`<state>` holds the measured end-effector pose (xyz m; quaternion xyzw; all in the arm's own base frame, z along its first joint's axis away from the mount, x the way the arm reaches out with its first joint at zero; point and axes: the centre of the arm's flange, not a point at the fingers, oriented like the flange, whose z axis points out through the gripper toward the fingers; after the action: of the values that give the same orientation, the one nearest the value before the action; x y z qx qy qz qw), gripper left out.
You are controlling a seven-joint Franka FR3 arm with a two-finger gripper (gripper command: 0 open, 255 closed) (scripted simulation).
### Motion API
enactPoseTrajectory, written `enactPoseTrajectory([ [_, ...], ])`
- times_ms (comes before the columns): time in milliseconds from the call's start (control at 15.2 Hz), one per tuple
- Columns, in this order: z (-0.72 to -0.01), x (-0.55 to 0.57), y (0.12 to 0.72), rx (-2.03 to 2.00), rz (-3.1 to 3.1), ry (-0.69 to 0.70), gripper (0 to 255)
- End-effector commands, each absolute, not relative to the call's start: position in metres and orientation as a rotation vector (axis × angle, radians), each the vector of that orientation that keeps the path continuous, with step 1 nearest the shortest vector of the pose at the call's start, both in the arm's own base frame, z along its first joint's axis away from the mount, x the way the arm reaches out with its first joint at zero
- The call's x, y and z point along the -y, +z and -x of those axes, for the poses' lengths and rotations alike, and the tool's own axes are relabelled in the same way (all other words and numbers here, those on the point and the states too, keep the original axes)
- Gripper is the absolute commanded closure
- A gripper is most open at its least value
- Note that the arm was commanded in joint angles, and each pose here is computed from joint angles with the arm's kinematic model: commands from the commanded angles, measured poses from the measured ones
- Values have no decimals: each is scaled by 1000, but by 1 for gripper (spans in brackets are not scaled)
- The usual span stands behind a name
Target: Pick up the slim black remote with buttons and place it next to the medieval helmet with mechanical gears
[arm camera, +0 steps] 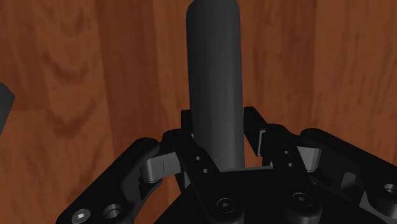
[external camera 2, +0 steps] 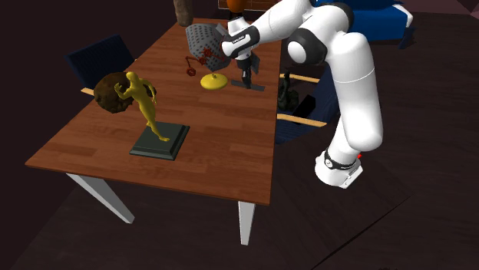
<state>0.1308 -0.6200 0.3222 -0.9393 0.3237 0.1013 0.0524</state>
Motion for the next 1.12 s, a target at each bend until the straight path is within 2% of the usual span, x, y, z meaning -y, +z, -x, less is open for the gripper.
enactPoseTrajectory([
  [0,-130,620,321,-985,2856,309,255],
  [264,-130,620,321,-985,2856,309,255],
  [330,-130,620,321,-985,2856,309,0],
  [660,-130,620,321,-985,2856,309,0],
  [924,-138,628,370,-985,2856,309,0],
  [1056,-138,628,370,-985,2856,309,0],
])
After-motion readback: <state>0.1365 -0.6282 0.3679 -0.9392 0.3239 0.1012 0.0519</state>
